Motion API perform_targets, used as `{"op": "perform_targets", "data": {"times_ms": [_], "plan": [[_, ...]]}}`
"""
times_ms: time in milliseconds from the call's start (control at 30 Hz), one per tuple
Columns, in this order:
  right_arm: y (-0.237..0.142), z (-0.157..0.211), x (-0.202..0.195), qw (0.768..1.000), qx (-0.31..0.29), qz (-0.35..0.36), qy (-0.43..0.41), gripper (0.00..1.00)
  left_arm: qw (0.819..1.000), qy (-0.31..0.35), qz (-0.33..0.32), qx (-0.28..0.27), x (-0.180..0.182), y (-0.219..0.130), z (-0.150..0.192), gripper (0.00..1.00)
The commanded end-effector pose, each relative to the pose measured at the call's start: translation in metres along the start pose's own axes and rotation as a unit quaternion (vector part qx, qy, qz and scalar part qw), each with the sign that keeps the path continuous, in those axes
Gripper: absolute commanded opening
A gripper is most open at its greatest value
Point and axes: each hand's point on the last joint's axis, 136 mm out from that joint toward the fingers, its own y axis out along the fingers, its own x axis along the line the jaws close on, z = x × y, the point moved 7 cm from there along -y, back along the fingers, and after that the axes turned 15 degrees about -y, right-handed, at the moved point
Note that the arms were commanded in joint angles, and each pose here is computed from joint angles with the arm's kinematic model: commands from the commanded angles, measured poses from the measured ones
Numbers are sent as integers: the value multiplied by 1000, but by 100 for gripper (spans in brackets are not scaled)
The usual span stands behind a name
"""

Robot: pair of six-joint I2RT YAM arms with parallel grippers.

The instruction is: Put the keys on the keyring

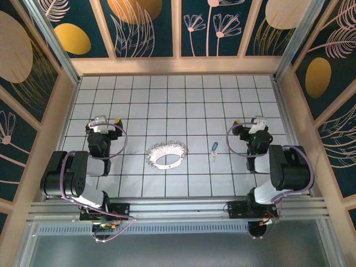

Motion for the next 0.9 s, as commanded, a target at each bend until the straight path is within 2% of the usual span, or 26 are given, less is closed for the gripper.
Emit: {"op": "perform_targets", "data": {"times_ms": [0, 400, 467, 567, 733, 833, 867], "plan": [[3, -11, -3, 1000, -23, -1, -7, 99, 1000, -8, -1, -11, 0, 2, -5, 99], [3, -11, -4, 1000, -24, -6, -4, 99, 1000, -9, -1, -9, 0, 3, -5, 99], [2, -12, -4, 1000, -28, -4, -4, 99, 1000, -8, 0, -12, 0, 2, -6, 96], [-1, -23, -11, 999, -27, 23, 7, 99, 1000, -1, 8, 0, -6, 7, -14, 89], [-4, -44, -25, 997, 1, 71, 40, 99, 1000, 0, -5, 25, -12, 17, -31, 89], [-8, -56, -38, 988, 19, 112, 106, 99, 1000, -10, -6, 19, -14, 14, -42, 90], [-9, -58, -42, 984, 28, 121, 129, 99, 1000, -16, -1, 18, -16, 12, -45, 93]]}}
